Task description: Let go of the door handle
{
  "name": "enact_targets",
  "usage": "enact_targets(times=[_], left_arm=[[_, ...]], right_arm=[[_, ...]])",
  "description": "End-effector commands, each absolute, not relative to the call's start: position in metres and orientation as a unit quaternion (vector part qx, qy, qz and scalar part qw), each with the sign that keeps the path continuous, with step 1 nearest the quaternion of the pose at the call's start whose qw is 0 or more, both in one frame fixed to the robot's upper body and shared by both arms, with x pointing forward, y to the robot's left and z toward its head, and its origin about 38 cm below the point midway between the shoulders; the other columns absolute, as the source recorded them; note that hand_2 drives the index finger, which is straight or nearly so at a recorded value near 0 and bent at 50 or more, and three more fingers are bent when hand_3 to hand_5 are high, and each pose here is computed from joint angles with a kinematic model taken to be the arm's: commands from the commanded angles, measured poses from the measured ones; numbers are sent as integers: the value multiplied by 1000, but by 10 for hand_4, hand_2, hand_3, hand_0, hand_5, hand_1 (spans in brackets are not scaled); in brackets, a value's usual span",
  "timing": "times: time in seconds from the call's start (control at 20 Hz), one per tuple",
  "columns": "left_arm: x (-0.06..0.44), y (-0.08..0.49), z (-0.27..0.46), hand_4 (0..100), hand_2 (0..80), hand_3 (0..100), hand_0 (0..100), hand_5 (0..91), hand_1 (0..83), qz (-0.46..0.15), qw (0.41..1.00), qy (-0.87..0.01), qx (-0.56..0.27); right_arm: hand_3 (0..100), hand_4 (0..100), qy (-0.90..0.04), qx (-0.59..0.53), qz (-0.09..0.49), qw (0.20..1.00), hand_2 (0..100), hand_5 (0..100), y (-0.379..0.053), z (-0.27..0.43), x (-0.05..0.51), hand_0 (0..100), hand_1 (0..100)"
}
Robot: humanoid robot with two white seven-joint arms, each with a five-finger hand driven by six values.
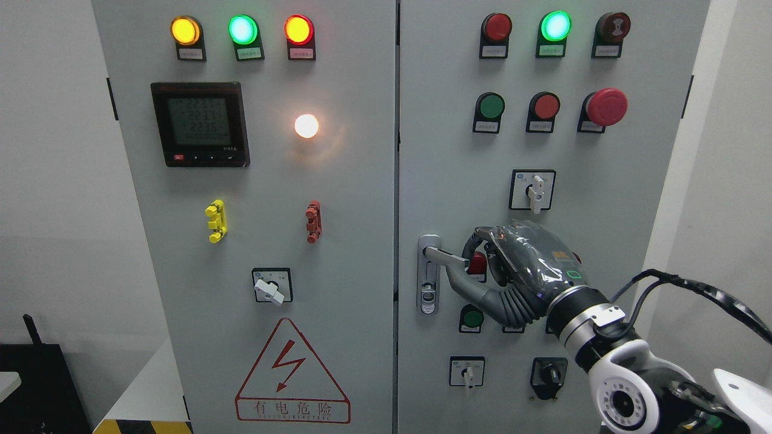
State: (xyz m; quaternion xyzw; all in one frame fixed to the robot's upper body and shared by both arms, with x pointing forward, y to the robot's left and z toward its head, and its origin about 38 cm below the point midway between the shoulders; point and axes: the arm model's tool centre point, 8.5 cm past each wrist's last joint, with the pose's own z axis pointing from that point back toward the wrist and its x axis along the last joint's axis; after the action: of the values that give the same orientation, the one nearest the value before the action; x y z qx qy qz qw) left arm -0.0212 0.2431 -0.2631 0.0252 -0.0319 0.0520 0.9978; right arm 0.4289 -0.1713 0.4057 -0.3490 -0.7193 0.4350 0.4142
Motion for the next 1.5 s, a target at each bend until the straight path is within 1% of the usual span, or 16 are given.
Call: enact_targets(times=[0.0,0.85,1.05,1.45], left_arm=[[-11,242,-264,0,0,0,120,0,389,52,997,-47,23],[-11,242,-264,0,0,0,120,0,389,52,997,-47,23],[-11,242,-264,0,0,0,120,0,389,53,997,-47,23],[-11,242,-264,0,0,0,120,0,389,52,997,-47,23]], right_arm=[[1000,1000,-720,-342,437,418,491,993,-169,404,429,449,294],[1000,1000,-722,-336,437,418,502,993,-163,404,430,452,302],[1000,1000,-722,-336,437,418,534,993,-163,404,430,453,305],[1000,1000,-722,-335,437,419,556,992,-163,403,430,456,306]])
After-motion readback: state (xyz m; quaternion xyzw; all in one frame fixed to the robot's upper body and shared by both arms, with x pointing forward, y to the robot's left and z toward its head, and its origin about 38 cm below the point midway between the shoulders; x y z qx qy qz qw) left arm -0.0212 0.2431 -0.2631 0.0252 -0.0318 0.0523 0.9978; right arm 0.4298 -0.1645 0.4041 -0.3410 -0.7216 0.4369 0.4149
